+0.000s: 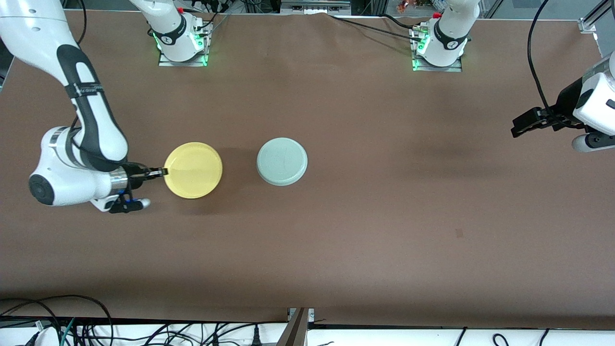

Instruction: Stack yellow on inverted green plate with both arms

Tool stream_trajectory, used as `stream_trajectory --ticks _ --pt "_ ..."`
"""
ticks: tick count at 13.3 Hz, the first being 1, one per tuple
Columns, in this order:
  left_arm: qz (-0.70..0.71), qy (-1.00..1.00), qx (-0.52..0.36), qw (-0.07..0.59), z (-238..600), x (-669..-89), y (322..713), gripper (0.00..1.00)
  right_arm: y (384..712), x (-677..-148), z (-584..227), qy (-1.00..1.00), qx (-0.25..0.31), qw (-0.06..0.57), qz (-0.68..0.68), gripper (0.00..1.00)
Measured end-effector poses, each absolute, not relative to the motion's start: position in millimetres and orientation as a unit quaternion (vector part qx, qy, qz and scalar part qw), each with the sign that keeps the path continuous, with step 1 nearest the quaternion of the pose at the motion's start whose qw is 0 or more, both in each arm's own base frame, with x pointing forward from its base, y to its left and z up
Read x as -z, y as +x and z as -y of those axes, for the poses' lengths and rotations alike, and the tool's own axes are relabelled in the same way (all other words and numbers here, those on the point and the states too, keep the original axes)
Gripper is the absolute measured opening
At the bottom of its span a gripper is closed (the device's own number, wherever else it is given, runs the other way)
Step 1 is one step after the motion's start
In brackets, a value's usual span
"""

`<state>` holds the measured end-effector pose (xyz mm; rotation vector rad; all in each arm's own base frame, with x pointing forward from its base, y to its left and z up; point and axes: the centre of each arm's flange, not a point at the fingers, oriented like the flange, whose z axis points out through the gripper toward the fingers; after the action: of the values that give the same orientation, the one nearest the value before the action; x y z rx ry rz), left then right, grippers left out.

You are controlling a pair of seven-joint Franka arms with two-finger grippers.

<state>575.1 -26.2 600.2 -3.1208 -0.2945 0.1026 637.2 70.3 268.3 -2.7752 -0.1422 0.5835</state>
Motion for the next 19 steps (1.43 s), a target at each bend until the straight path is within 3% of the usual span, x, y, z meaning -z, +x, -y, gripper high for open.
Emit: stream_trajectory --ticks 4,8,19 --pt "0.081 -0.996 -0.025 0.018 45 -606 571 1.00 612 -280 -204 -0.965 -0.223 0.136 0.037 0.02" --pt "0.093 -0.995 -0.023 0.004 44 -605 554 1.00 583 -266 -293 -0.970 -0.193 0.128 0.079 0.02" --pt "0.058 -0.998 0.008 -0.014 37 -620 550 1.00 553 -208 -302 -0.973 -0.176 0.123 0.080 0.02"
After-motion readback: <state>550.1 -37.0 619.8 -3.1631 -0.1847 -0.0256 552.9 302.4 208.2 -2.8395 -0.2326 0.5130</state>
